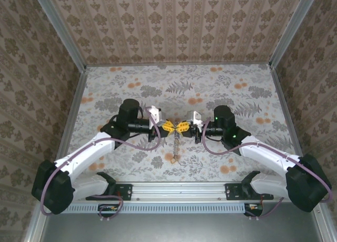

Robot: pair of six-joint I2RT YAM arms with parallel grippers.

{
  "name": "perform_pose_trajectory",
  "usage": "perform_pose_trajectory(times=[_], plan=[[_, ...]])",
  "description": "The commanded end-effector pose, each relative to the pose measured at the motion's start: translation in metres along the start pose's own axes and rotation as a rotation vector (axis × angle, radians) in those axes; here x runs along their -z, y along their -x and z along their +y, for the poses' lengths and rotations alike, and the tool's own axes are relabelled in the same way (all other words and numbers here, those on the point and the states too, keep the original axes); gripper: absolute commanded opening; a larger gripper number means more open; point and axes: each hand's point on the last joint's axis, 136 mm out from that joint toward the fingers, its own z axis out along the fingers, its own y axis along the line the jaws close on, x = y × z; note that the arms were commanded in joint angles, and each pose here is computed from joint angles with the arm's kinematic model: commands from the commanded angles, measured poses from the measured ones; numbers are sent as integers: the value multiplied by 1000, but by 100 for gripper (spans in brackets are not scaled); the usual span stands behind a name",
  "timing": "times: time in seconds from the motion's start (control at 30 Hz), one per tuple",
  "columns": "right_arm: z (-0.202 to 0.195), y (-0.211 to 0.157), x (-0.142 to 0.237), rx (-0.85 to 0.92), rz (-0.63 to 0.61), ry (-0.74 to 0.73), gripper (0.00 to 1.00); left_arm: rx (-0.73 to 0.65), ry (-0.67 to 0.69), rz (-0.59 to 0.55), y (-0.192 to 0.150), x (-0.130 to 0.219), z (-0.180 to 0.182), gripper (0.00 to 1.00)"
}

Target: Put the keys on the keyring

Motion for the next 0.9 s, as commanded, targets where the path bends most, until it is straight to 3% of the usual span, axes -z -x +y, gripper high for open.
perform_pose_trajectory(times=[0.0,0.03,0.17,0.23,0.43,0.57,0.7,0.8,0.87], plan=[[-1,24,-1,45,-74,10,0,-33,-34,-28,14,-1,-4,5],[-2,24,-1,42,-76,7,0,-35,-36,-28,14,-1,-5,0],[-4,20,-1,37,-61,-4,0,-40,-20,-28,14,2,-5,0],[-9,14,0,41,-30,-46,22,-37,29,-1,13,7,0,0],[-39,10,9,22,43,-226,44,-11,192,67,13,50,10,0],[-76,1,9,-190,81,-382,44,26,324,157,4,90,19,0],[-113,-25,9,-496,135,-561,42,157,498,190,-8,133,36,0],[-118,-59,-12,-665,234,-563,39,228,623,164,-9,162,44,0],[-112,-79,-30,-677,324,-547,39,281,692,146,-10,179,49,0]])
